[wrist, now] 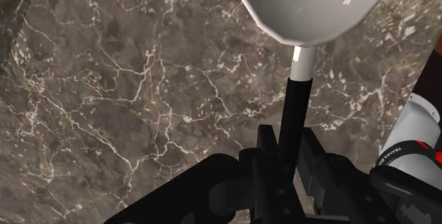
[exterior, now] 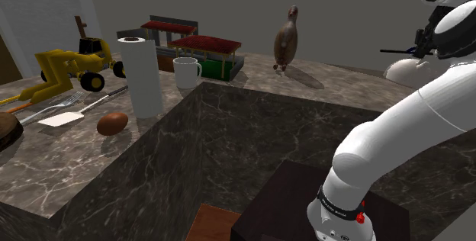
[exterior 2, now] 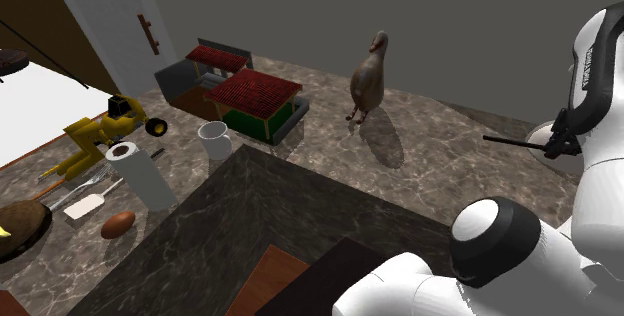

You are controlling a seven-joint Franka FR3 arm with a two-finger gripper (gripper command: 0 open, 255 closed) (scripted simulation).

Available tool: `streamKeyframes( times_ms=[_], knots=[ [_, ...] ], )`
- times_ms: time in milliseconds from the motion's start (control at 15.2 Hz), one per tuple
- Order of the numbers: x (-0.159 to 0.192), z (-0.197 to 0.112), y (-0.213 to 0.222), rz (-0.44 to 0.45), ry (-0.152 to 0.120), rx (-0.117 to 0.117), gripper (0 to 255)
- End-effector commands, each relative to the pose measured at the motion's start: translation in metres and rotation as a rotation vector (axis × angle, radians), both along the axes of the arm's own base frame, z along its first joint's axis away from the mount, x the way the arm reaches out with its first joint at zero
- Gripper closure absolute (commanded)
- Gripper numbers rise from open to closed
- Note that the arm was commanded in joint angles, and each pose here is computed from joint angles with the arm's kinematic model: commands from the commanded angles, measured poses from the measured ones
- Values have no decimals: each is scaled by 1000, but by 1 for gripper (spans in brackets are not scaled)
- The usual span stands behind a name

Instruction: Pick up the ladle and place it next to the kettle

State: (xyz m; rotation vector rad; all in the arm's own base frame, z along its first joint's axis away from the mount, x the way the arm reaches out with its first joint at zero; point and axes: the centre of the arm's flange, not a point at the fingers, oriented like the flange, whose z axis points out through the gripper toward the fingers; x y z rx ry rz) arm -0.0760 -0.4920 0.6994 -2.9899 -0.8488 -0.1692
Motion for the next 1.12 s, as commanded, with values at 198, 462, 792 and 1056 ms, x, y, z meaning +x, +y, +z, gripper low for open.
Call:
streamKeyframes(
  times_ms=[198,462,792,1056],
  knots=[
    [0,-26,0,0,0,-1,255],
    [0,-47,0,0,0,-1,255],
    [0,-74,0,0,0,-1,255],
    [0,-95,0,0,0,-1,255]
  ],
)
